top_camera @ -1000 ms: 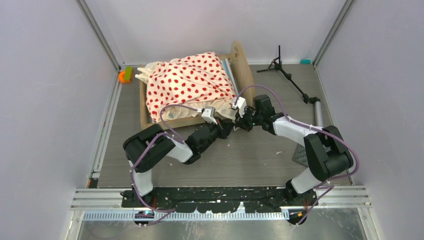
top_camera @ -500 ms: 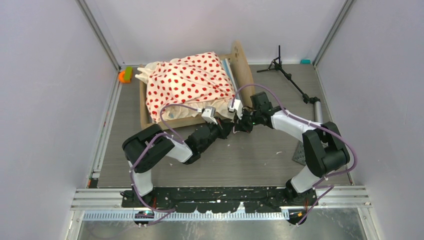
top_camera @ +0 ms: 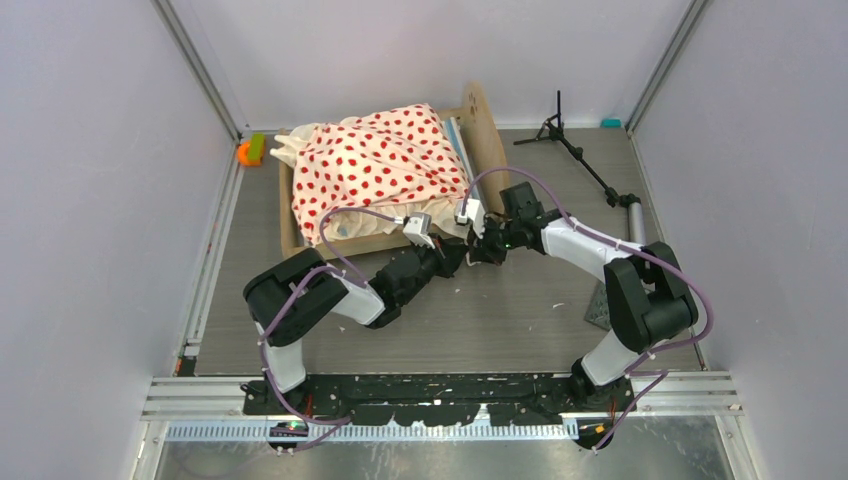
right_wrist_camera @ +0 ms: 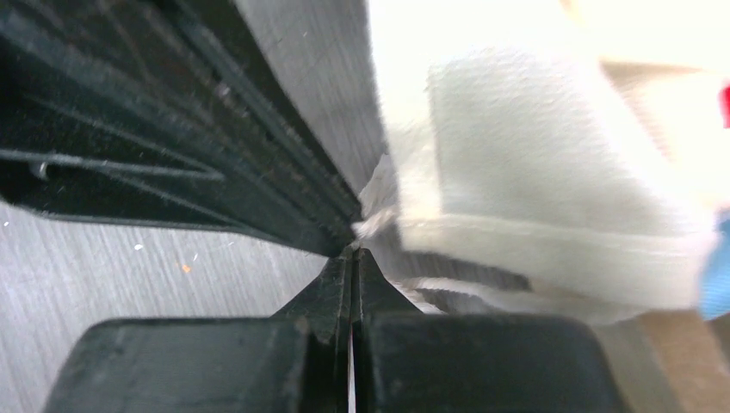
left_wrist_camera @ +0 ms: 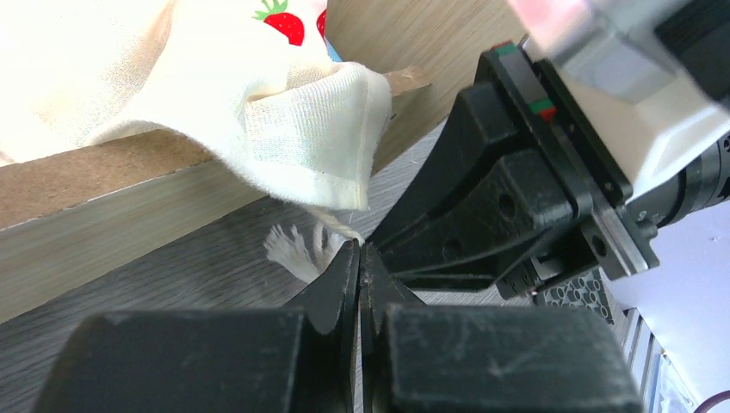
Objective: Set up the pet bed
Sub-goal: Tie the ropes to the bed frame.
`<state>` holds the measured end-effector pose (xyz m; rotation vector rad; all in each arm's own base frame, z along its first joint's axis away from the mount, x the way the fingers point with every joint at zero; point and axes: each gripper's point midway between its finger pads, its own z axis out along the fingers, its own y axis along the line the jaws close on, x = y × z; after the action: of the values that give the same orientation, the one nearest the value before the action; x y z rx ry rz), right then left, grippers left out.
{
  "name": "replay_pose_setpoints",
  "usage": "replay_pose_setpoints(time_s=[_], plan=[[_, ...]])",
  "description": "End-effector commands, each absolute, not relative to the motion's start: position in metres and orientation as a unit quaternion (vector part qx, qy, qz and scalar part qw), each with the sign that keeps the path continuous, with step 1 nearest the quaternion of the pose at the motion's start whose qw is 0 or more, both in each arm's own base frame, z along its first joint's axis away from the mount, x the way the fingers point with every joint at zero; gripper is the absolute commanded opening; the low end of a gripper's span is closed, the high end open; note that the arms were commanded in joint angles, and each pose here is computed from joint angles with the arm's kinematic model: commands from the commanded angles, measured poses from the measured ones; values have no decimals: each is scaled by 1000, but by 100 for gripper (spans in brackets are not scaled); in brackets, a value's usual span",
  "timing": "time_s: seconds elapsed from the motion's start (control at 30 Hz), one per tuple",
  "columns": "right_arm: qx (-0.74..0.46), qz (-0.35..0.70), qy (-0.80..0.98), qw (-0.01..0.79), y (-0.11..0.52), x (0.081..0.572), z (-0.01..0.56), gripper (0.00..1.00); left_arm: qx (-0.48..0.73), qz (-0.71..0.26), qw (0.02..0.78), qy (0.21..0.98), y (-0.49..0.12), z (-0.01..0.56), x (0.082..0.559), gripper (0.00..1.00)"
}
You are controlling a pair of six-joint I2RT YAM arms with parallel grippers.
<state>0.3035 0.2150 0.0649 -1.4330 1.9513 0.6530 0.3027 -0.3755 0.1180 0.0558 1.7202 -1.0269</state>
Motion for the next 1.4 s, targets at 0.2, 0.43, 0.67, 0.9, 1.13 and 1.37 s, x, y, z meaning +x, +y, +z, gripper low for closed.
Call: replay_pose_setpoints(time_s=[0.2, 0.43, 0.67, 0.9, 1.13, 1.37], plan=[[-533, 231, 719, 381, 229, 340, 77, 0, 37, -472, 556, 683, -385, 160, 295, 0], [-536, 250, 704, 393, 237, 341, 80, 0, 41, -465, 550, 693, -387, 158, 296, 22], [-542, 261, 696, 391, 242, 341, 79, 0, 37, -449, 552, 702, -376, 156, 294, 34], [-548, 263, 692, 390, 243, 343, 77, 0, 39, -434, 551, 712, -362, 165, 287, 36], [-582, 262, 674, 373, 240, 333, 74, 0, -20, -375, 514, 771, -340, 132, 299, 34], [-583, 263, 671, 375, 241, 334, 75, 0, -41, -353, 507, 785, -337, 120, 307, 27]])
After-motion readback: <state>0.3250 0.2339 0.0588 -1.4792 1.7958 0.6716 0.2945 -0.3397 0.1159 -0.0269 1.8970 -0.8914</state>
